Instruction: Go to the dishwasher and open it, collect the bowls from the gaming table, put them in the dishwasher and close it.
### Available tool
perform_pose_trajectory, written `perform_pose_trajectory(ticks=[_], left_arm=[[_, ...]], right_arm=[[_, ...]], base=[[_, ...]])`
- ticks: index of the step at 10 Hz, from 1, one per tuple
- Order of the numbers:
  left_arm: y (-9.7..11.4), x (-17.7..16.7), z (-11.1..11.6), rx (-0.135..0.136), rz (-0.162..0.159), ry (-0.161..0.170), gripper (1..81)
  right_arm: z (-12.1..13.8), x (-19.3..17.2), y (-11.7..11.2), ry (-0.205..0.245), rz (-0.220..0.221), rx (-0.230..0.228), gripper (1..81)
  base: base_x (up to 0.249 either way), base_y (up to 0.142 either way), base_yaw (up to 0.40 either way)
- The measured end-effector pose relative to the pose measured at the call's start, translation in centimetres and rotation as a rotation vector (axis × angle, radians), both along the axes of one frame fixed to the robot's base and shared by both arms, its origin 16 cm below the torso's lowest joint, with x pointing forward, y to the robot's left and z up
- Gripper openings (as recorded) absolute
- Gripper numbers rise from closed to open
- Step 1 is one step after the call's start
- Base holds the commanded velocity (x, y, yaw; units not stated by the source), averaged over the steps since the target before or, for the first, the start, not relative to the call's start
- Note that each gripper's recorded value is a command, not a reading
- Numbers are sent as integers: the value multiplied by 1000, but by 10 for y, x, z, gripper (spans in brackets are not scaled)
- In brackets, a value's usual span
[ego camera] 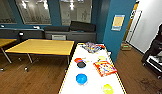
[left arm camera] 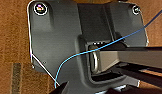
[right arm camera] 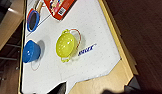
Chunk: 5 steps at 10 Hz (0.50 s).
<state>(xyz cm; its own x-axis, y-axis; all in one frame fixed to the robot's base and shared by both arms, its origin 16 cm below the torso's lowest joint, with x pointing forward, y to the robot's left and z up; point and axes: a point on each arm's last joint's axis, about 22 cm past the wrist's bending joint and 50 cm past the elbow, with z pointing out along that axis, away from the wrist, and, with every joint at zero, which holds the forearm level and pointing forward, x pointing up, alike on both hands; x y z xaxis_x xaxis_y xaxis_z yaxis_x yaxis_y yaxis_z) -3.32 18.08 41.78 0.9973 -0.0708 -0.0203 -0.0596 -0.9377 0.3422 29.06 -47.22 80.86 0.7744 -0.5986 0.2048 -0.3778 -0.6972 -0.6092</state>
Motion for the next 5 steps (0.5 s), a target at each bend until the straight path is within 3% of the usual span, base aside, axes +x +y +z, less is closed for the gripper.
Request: perform_pose_trajectory(ticks=[3,5], left_arm=[[0,-33,0,0,0,87,811],[1,-34,-1,1,2,96,811]], right_arm=[[-19,23,1,74,-3,17,811],[-15,46,-4,61,-9,15,811]], base=[[0,0,0],[0,0,0]])
